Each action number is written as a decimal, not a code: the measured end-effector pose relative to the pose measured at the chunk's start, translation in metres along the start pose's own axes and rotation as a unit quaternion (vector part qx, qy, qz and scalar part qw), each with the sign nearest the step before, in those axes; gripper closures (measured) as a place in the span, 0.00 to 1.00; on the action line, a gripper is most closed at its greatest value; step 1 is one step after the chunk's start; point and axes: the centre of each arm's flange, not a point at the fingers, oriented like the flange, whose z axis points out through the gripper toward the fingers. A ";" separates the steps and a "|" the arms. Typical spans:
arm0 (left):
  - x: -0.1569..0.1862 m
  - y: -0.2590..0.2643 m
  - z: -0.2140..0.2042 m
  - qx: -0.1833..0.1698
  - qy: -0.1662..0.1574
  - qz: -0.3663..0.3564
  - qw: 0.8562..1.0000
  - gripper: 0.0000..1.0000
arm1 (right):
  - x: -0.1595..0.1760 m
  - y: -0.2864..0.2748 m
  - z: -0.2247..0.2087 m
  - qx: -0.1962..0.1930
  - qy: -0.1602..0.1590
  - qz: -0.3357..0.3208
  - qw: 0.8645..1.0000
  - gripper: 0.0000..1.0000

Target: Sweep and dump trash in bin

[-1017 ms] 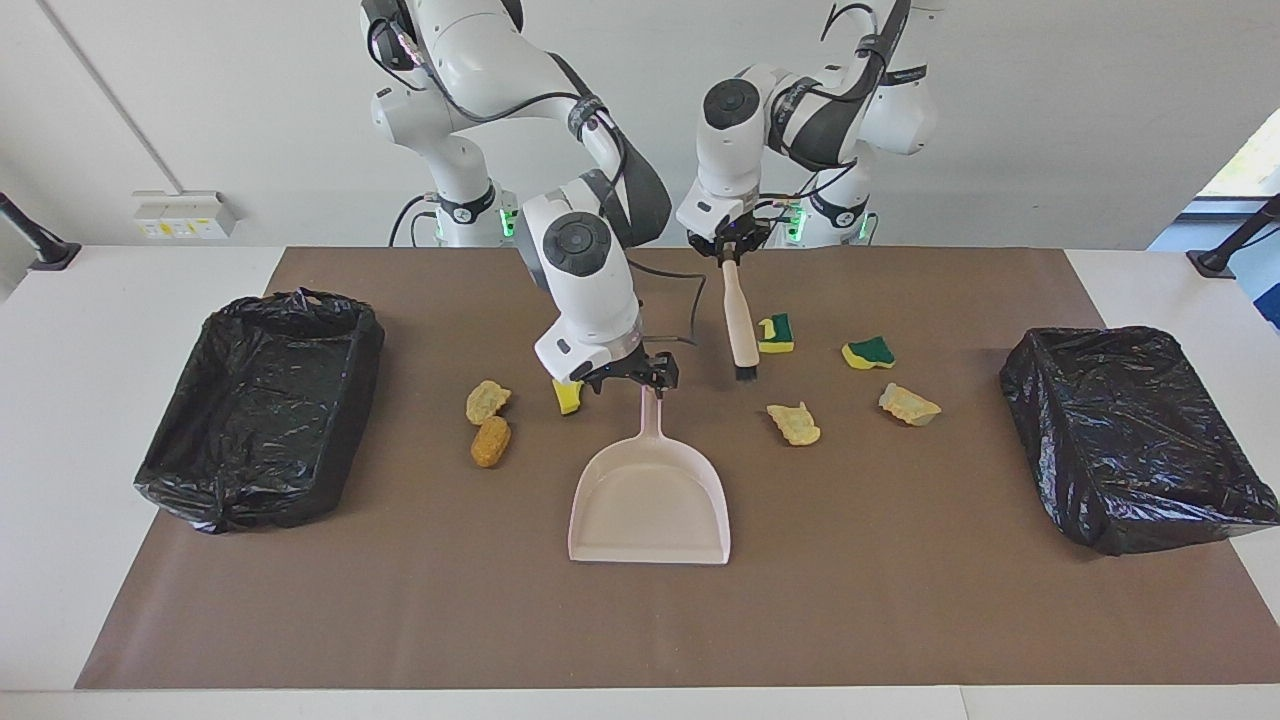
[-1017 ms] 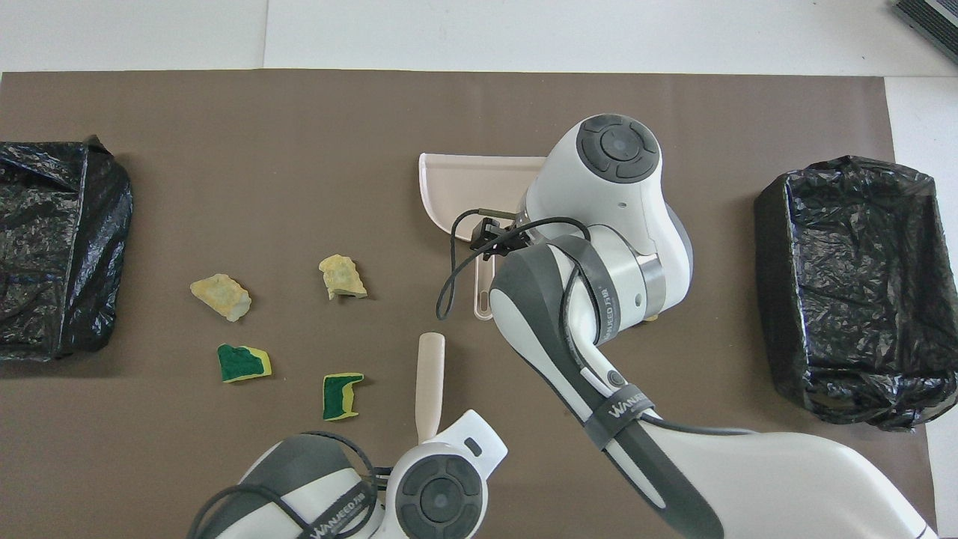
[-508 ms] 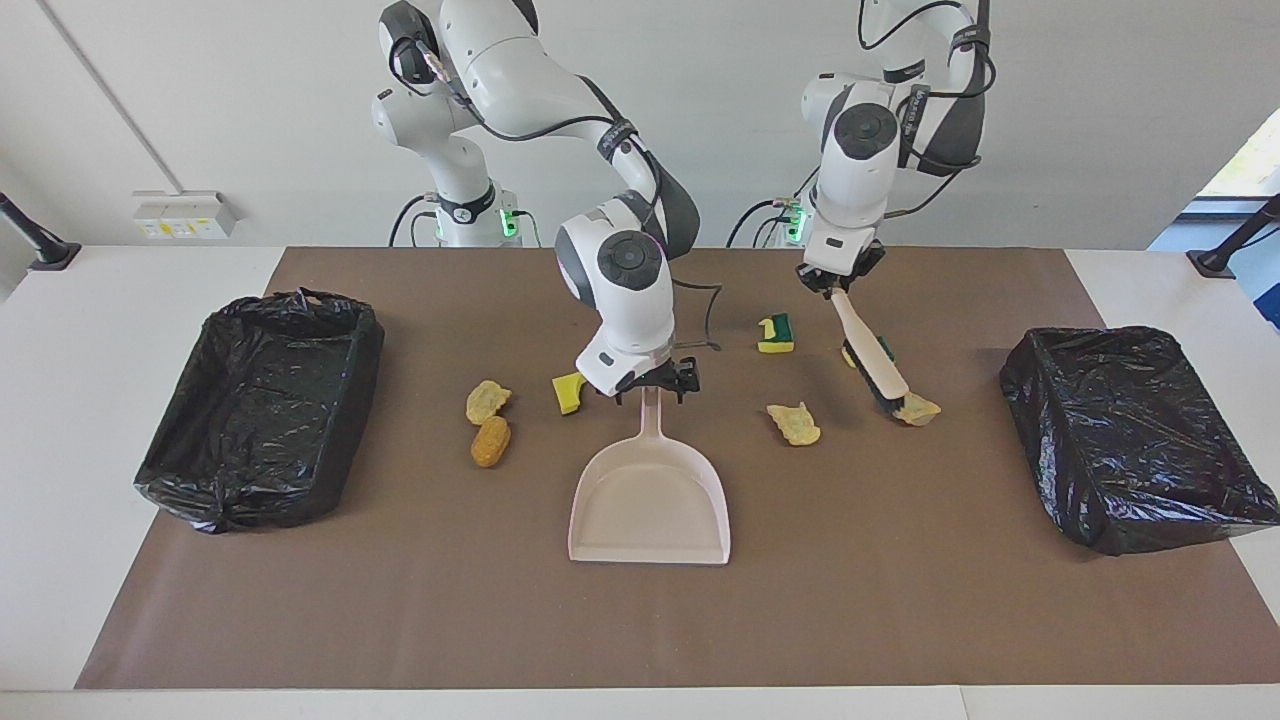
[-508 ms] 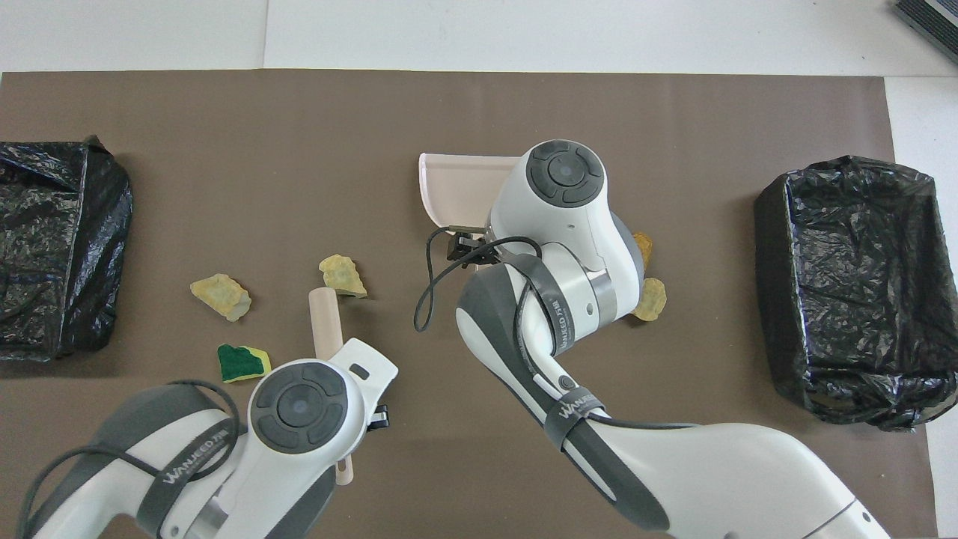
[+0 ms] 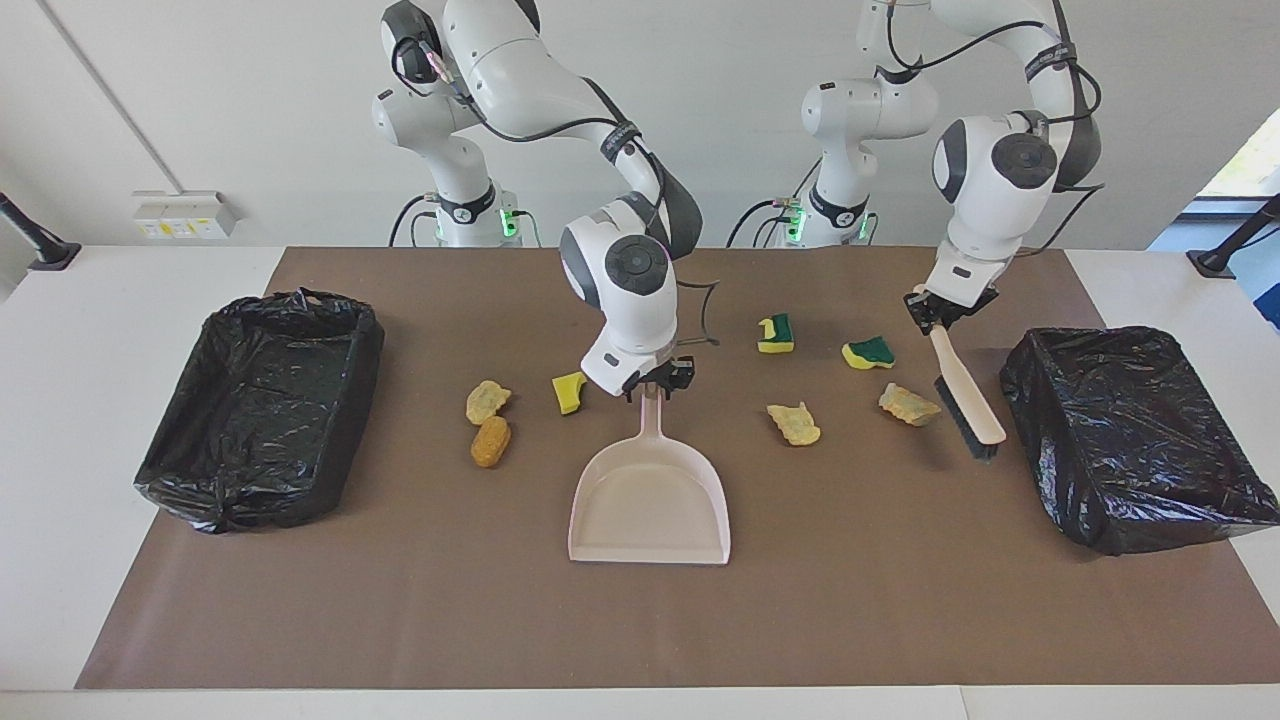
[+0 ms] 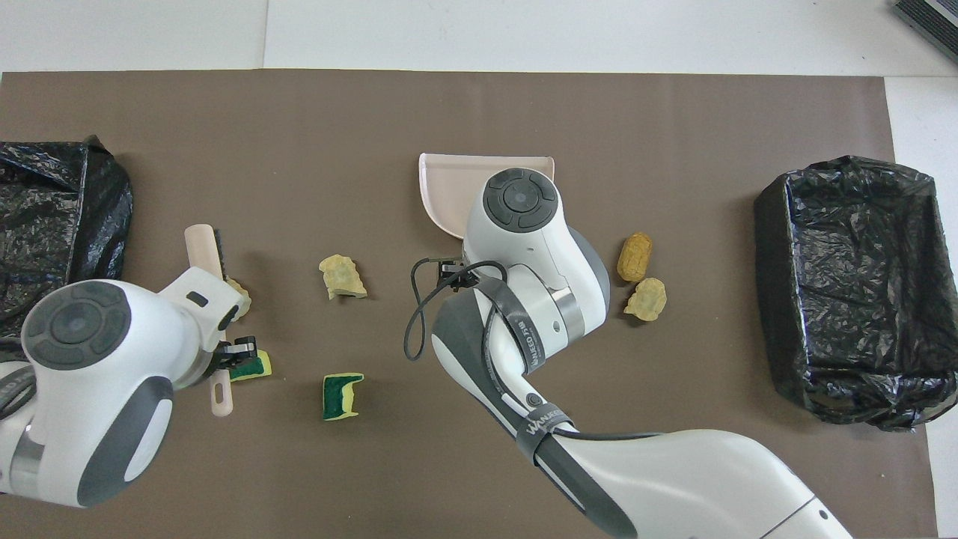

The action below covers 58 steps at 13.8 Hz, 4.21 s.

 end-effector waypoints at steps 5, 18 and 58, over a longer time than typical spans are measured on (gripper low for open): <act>-0.022 0.008 0.040 0.005 -0.045 0.041 0.998 0.74 | 0.000 0.006 -0.010 -0.002 -0.001 -0.020 1.000 0.68; -0.113 0.147 0.027 -0.009 -0.091 0.003 0.996 0.74 | -0.045 0.096 -0.081 -0.042 -0.056 -0.520 0.851 0.68; -0.088 0.271 -0.050 -0.111 -0.026 0.012 0.993 0.74 | -0.122 0.075 0.007 -0.088 -0.075 -0.636 0.763 0.68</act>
